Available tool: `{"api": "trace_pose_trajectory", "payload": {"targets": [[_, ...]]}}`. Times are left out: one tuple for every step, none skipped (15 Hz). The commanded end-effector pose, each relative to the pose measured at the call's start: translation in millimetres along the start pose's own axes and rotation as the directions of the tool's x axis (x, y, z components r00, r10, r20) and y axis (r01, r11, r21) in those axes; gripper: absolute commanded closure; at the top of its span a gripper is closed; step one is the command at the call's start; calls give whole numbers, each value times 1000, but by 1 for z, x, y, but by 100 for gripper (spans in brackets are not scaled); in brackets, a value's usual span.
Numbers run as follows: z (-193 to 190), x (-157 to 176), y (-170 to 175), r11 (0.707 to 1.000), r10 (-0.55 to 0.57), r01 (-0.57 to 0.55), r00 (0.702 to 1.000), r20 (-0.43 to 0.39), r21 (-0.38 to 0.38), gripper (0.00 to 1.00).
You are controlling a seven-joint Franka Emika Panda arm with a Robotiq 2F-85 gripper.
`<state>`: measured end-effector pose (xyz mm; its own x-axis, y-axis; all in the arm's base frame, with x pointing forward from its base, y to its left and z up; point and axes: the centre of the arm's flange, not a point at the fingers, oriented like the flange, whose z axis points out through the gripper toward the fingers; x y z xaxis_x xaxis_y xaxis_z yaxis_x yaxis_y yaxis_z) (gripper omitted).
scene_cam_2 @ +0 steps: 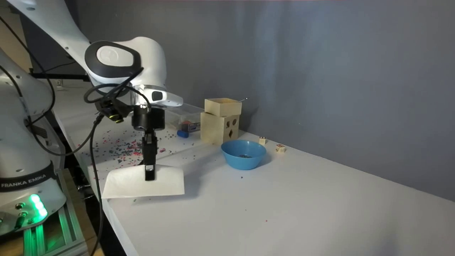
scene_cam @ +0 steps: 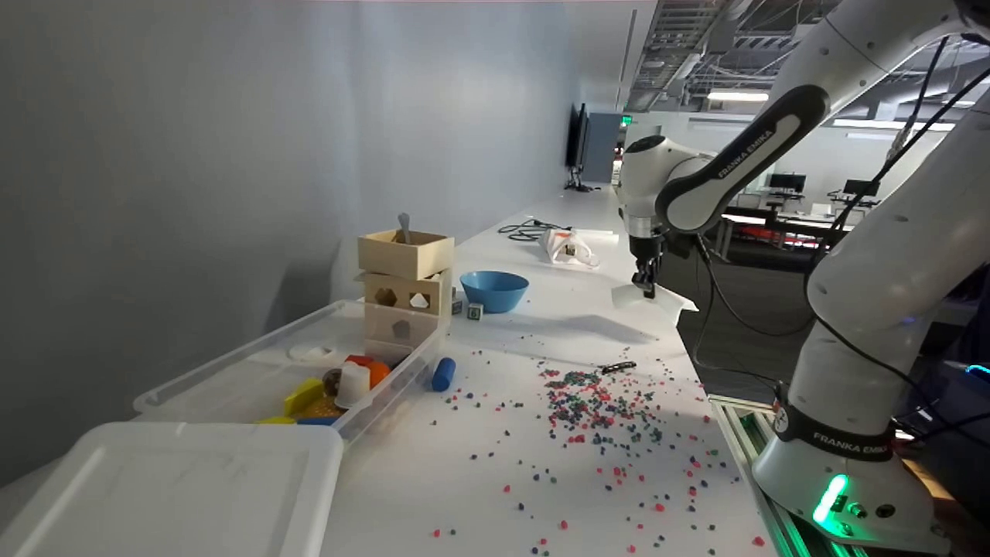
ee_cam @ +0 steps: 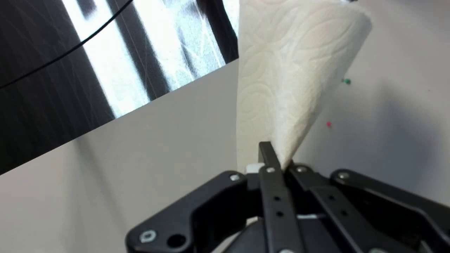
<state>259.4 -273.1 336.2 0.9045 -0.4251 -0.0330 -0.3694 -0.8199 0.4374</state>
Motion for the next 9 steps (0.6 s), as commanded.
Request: {"api": "trace_pose_trajectory", "payload": {"targets": [[5, -33, -36, 998, -63, 65, 993, 100, -23, 100], [7, -35, -41, 996, -76, 81, 990, 122, -33, 100], [24, -26, -41, 995, -88, 94, 986, 144, -40, 100], [28, -26, -44, 994, -93, 101, 983, 157, -45, 100], [29, -29, -48, 993, -94, 104, 982, 166, -52, 100], [33, -30, -51, 994, -87, 98, 982, 170, -58, 100], [42, -27, -52, 994, -77, 89, 982, 170, -60, 100], [50, -24, -54, 994, -66, 79, 982, 175, -69, 100], [56, -22, -55, 995, -51, 64, 983, 174, -70, 100]]}}
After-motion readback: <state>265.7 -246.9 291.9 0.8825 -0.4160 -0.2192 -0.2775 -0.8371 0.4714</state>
